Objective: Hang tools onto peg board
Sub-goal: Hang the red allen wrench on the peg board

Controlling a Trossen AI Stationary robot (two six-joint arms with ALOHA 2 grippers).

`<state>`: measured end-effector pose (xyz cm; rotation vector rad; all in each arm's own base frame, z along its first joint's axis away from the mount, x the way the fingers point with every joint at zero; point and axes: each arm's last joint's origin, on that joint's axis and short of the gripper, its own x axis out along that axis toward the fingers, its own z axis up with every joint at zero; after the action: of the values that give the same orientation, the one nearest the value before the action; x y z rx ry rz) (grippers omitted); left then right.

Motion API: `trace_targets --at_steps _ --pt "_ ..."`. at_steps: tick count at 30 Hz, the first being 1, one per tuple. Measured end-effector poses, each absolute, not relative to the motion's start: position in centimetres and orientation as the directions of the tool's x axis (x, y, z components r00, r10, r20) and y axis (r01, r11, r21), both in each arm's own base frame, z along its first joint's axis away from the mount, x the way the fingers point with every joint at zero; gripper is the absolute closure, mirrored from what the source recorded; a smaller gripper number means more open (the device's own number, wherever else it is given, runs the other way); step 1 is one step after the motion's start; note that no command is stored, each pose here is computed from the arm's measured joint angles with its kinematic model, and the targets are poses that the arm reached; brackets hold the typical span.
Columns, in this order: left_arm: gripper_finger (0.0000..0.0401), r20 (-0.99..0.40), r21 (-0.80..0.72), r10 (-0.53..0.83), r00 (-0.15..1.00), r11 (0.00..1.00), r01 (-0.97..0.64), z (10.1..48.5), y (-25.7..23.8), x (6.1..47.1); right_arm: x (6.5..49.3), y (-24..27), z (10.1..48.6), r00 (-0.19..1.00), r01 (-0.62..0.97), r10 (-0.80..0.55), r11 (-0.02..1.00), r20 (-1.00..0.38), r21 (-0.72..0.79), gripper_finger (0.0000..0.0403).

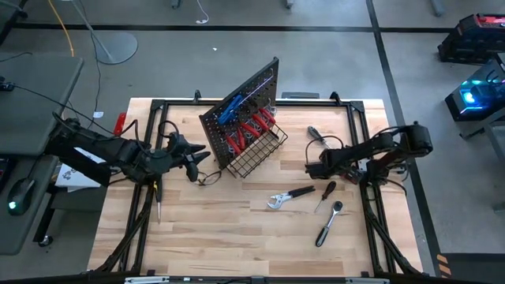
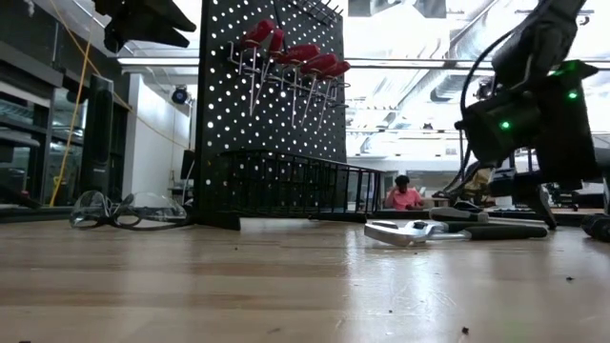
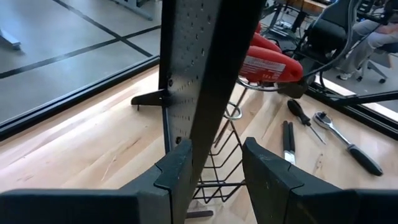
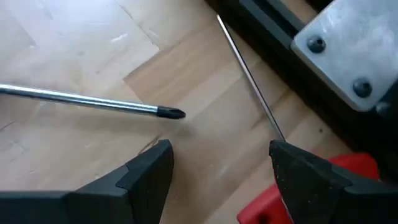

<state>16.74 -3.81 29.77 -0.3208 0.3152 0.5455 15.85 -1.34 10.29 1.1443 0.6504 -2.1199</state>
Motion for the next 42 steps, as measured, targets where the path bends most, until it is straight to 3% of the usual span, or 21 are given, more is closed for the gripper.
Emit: trace_targets --at_steps 6,14,19,21,26,29,33,37,42 --pt "0.0277 -0.385 -0.220 0.433 0.815 0.815 -0.536 29.7 -3.8 16.8 16.8 -0.7 11.1 -0.365 0.778 -0.321 -0.620 -0.874 -0.097 0.0142" --pt "0.0277 -0.386 -0.211 0.433 0.815 0.818 -0.535 29.7 -3.7 16.8 22.8 1.2 12.9 0.071 0.835 -0.327 -0.497 -0.942 0.235 0.0142" --pt "0.0277 -0.387 -0.209 0.434 0.814 0.818 -0.535 29.7 -3.8 16.9 25.2 2.1 14.2 0.240 0.856 -0.297 -0.385 -0.924 0.346 0.0142" --pt "0.0277 -0.386 -0.213 0.431 0.816 0.819 -0.533 29.7 -3.8 16.9 25.4 2.2 15.3 0.208 0.871 -0.342 -0.361 -0.916 0.332 0.0142" --pt "0.0277 -0.383 -0.225 0.427 0.819 0.817 -0.531 29.7 -3.8 16.9 23.4 1.3 17.6 -0.088 0.926 -0.442 -0.367 -0.893 0.090 0.0142" --pt "0.0277 -0.383 -0.239 0.427 0.819 0.811 -0.534 29.7 -3.8 16.9 21.9 0.6 18.0 -0.254 0.924 -0.452 -0.375 -0.855 -0.076 0.0142" --pt "0.0277 -0.384 -0.241 0.426 0.819 0.810 -0.535 29.7 -3.8 16.9 20.0 -0.3 16.5 -0.376 0.883 -0.395 -0.427 -0.838 -0.195 0.0142" --pt "0.0277 -0.384 -0.241 0.426 0.819 0.810 -0.535 29.7 -3.8 16.9 18.4 -0.7 13.9 -0.402 0.847 -0.312 -0.483 -0.861 -0.220 0.0142" --pt "0.0277 -0.384 -0.242 0.427 0.819 0.809 -0.535 29.7 -3.8 16.9 16.9 -0.8 11.0 -0.318 0.863 -0.259 -0.478 -0.912 -0.165 0.0142"
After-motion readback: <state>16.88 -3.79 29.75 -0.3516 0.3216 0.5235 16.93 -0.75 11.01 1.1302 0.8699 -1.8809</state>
